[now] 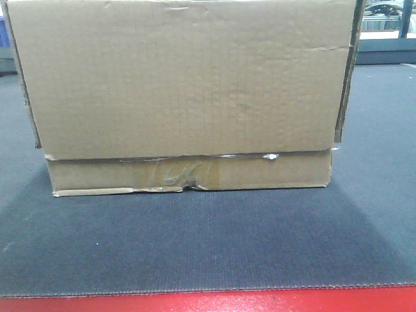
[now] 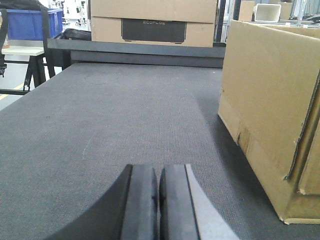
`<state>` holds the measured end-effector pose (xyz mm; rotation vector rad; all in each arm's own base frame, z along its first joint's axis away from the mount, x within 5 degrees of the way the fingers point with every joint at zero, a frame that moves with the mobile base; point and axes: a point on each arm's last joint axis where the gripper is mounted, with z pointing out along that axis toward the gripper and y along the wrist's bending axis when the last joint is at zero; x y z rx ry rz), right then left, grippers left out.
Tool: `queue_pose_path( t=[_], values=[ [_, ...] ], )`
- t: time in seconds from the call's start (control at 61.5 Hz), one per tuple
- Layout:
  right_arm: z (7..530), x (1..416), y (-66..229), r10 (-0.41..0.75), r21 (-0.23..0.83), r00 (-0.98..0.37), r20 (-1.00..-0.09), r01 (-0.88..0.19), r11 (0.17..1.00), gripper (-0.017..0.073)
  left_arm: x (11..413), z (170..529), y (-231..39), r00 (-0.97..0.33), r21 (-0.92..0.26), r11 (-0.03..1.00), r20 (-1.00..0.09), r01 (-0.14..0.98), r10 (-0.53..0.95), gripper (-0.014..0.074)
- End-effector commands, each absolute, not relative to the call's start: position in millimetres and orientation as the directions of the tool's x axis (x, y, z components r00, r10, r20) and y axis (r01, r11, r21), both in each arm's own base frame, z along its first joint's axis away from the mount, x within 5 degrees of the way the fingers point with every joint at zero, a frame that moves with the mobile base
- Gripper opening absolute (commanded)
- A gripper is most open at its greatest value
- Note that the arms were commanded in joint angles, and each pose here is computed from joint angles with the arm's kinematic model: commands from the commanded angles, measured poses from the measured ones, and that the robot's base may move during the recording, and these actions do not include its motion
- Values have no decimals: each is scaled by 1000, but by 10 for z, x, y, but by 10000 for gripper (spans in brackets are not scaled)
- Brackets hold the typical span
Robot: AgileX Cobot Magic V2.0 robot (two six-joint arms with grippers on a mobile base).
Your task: Grab carton from right shelf to conveyor
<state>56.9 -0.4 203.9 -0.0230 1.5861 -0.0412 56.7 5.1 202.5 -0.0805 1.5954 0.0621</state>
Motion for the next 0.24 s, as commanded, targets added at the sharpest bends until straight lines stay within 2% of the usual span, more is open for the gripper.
queue_pose_path(
  t=[0.0, 0.228],
  values=[
    [2068, 565, -10, -47, -47, 16, -999, 22, 999, -69, 562, 2053, 51, 2, -13, 996, -1000, -92, -12, 15],
    [2068, 565, -10, -47, -47, 16, -999, 22, 999, -69, 562, 2053, 51, 2, -13, 996, -1000, -92, -12, 15]
  ],
)
